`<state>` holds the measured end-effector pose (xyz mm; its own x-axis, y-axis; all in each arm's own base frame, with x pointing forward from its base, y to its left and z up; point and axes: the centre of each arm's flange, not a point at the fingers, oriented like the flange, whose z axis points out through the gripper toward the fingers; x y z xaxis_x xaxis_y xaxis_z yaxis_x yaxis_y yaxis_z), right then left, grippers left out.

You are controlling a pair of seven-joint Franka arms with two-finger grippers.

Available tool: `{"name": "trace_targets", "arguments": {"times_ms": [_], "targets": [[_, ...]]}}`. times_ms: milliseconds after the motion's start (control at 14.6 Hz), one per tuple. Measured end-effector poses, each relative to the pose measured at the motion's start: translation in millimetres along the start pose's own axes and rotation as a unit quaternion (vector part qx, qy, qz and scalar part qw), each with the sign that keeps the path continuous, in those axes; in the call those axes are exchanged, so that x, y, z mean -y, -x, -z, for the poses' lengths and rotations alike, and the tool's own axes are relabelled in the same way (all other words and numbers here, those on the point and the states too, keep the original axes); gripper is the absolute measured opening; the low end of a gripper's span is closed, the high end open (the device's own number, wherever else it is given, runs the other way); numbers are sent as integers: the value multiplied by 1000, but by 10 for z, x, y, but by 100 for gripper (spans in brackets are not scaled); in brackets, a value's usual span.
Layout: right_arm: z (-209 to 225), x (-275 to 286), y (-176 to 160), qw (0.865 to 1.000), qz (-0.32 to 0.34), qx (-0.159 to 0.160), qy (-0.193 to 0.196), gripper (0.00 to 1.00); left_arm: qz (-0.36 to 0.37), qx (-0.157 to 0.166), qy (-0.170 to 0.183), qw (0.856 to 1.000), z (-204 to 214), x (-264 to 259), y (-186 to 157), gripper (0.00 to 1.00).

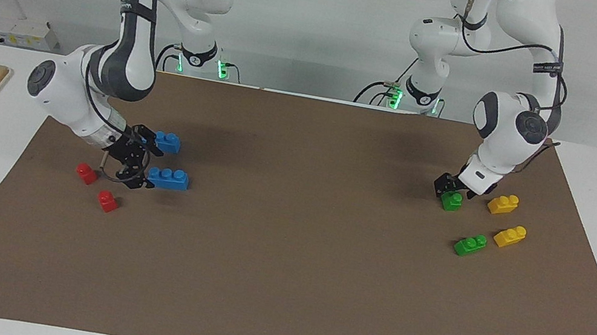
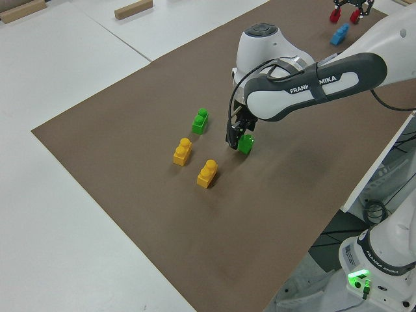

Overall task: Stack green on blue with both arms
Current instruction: 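Lower the left gripper onto the green brick while the right gripper reaches the blue brick, then close the left gripper on the green brick while the right gripper grasps the blue brick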

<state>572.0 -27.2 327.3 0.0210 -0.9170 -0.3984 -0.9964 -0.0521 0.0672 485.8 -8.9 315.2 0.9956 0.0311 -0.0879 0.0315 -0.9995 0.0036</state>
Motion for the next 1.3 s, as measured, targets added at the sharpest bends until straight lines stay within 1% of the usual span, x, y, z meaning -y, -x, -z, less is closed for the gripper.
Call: {"name": "trace_targets", "arguments": {"times_ms": [206, 275, 343, 412, 549, 824, 961, 1030, 1099, 1167, 1305], "targets": [[-137, -62, -72, 1000, -3, -6, -3, 100, 4, 1, 0, 1000, -22, 1, 13, 90], [-189, -85, -92, 1000, -4, -7, 0, 100, 7, 1, 0, 1000, -22, 1, 13, 81], [-234, -105, -106, 1000, -4, -7, 3, 100, 9, 1, 0, 1000, -24, 0, 14, 69], [-273, -123, -118, 1000, -2, -6, 7, 100, 10, 1, 0, 1000, -25, -2, 15, 53], [-324, -141, -140, 1000, 5, -5, 10, 100, 10, 1, 0, 1000, -25, -4, 15, 34], [-334, -127, -162, 1000, 6, -10, 2, 100, 19, -3, 1, 1000, 37, -8, -26, 34], [-336, -123, -167, 1000, 6, -11, 0, 100, 33, -2, 8, 999, 205, -21, -113, 34], [-336, -122, -171, 1000, 6, -11, -1, 97, 43, -2, 13, 999, 325, -32, -169, 34], [-333, -117, -176, 1000, 6, -13, -4, 91, 54, -3, 15, 998, 443, -42, -220, 34], [-330, -110, -182, 1000, 5, -15, -8, 90, 67, -5, 16, 998, 541, -54, -260, 34], [-342, -112, -197, 1000, 4, -17, -11, 90, 94, -7, 18, 995, 674, -104, -309, 34]]}}
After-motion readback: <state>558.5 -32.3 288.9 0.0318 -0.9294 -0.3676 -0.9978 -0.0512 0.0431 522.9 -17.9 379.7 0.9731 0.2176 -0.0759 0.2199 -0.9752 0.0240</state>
